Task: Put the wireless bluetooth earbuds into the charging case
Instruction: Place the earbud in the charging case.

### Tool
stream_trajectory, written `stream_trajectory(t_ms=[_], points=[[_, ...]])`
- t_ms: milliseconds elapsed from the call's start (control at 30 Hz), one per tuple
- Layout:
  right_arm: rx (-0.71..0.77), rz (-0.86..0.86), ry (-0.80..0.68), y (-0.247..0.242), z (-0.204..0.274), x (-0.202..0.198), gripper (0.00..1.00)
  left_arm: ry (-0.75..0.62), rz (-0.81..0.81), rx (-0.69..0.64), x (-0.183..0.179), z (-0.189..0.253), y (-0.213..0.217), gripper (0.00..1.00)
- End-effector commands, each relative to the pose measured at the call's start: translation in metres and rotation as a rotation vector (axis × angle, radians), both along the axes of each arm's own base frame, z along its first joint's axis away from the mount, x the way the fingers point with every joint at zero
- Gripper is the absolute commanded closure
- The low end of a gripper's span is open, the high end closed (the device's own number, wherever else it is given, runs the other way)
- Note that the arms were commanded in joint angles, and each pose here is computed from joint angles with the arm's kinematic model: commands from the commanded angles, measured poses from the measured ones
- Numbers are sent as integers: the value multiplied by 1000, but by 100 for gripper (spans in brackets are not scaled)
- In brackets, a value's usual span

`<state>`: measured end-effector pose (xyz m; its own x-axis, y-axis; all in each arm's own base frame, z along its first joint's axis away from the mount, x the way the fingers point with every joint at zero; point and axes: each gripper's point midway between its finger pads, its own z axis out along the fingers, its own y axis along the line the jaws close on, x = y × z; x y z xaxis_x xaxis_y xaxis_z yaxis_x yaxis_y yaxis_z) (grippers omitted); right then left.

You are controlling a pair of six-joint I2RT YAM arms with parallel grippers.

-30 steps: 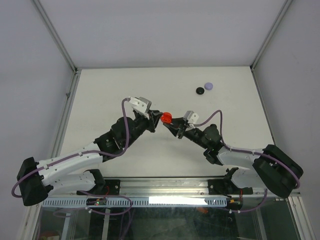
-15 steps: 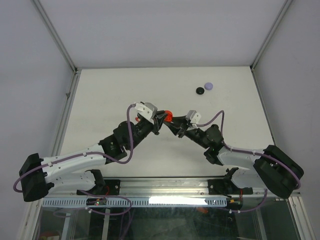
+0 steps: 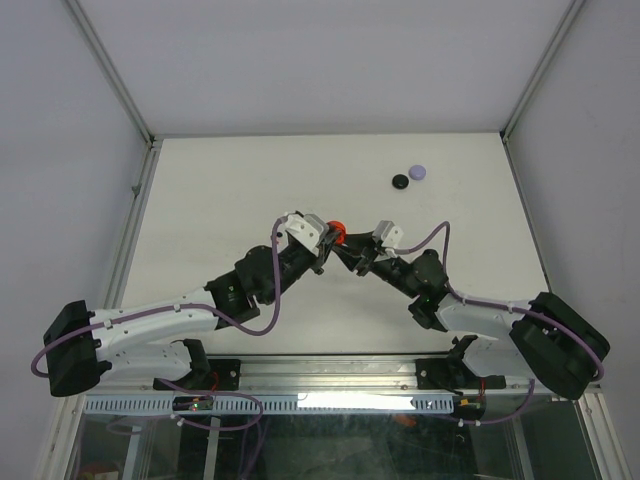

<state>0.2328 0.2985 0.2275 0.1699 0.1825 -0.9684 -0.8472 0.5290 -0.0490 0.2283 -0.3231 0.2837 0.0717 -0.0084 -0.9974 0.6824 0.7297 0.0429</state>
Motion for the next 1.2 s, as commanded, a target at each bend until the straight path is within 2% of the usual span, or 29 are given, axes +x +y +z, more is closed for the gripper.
stream_trajectory(t_ms=[0,767,1167], points=[[100,-18,-80,-7,37,-3,100,-52,19,-3,0,19,2,90],[88,19,-74,-2,33,-8,100,-89,38,-53,2,32,3,90],[95,9,-75,-4,35,-7,100,-75,14,-15,1,21,-1,90]])
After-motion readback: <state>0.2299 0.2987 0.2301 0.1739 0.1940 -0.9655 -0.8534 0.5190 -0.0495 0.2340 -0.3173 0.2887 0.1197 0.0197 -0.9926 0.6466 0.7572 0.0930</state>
